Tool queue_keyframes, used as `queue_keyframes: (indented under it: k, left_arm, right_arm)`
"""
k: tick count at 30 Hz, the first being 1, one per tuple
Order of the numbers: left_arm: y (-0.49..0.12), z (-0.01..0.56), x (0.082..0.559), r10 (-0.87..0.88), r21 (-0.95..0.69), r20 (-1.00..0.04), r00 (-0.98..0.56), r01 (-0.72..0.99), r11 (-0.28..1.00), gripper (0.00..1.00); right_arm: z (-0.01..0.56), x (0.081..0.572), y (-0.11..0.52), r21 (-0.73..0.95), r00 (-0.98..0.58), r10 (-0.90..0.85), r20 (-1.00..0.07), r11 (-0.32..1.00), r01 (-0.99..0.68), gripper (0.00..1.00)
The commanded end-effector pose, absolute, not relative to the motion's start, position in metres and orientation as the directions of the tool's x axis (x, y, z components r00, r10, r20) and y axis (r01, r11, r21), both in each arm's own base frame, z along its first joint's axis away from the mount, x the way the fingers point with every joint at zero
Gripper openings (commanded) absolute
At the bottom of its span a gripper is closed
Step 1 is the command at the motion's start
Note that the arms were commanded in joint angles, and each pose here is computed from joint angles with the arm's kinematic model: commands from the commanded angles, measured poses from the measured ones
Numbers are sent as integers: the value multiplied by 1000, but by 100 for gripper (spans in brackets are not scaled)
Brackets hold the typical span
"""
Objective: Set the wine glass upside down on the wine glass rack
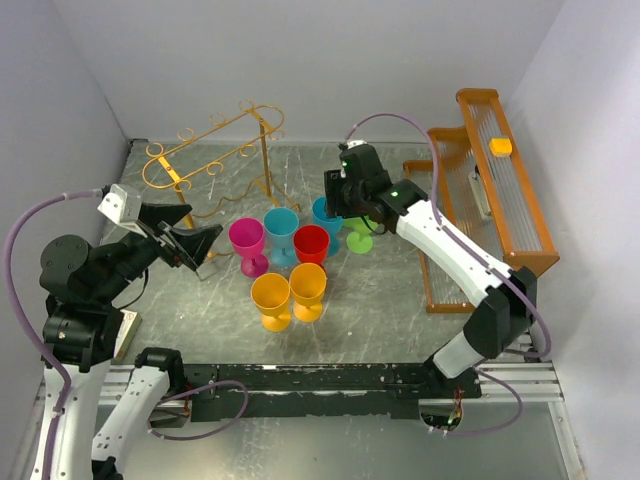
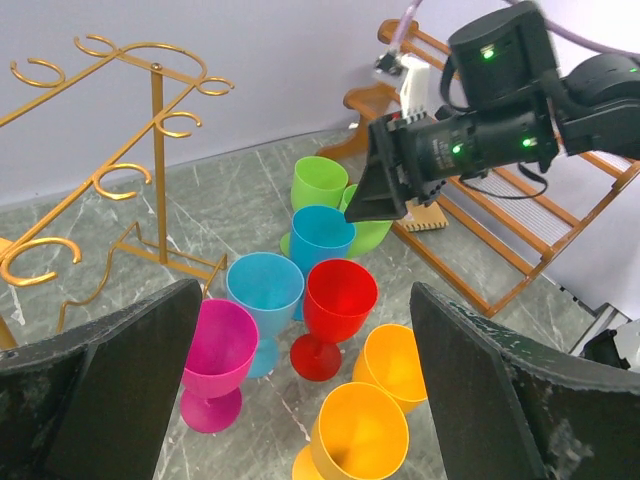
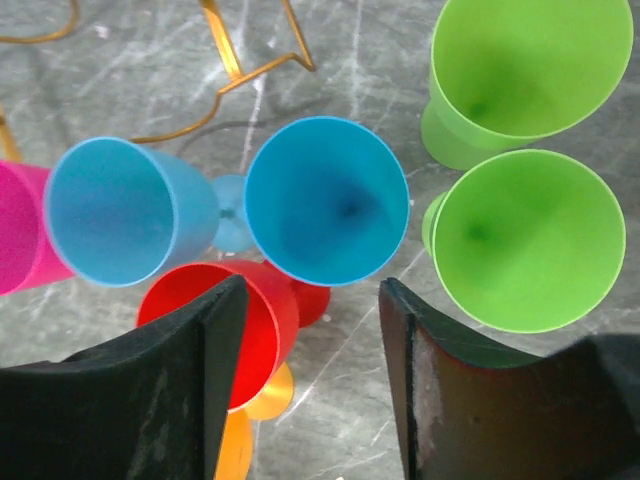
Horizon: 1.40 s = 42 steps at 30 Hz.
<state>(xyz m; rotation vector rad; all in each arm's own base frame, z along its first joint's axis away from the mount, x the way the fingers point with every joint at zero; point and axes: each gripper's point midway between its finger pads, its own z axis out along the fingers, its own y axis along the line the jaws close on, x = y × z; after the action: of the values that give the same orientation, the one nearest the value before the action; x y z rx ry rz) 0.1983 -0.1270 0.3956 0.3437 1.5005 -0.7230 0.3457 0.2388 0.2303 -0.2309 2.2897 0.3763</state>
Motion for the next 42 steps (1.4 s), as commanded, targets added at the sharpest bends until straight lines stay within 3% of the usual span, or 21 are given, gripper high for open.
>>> queue_keyframes:
  k: [1,11,19,25,31,42]
  left_arm:
    - [-129,406,195,-231,-209,-972,-50,642,738,98]
    - [-128,408,195,-242,-224,-968,-59,632,741,98]
    - [-126,418,194,-230,-195,-973,-27,632,750,98]
    - [-126,422,197,-242,-211,-970,-35,624,753,96]
    - [-120,435,198,-257,-237,-965,-51,585,776,94]
    - [-125,445,203,-343,-365,-927,-150,567,738,91]
  right_arm:
    - [220,358,237,95,-670,-95,-736,966,-242,54]
    - [201,368,283,91,-675,-145,-723,949,-301,52]
    - [177,370,284,32,-690,-208,-693,947,-319,28]
    - [166,372,289,-31,-677,-297,-673,926,-376,20]
    - [164,378,289,-99,-650,-361,-669,910,-403,2]
    - [240,365,309,-148,-427,-334,-840,899,-412,0]
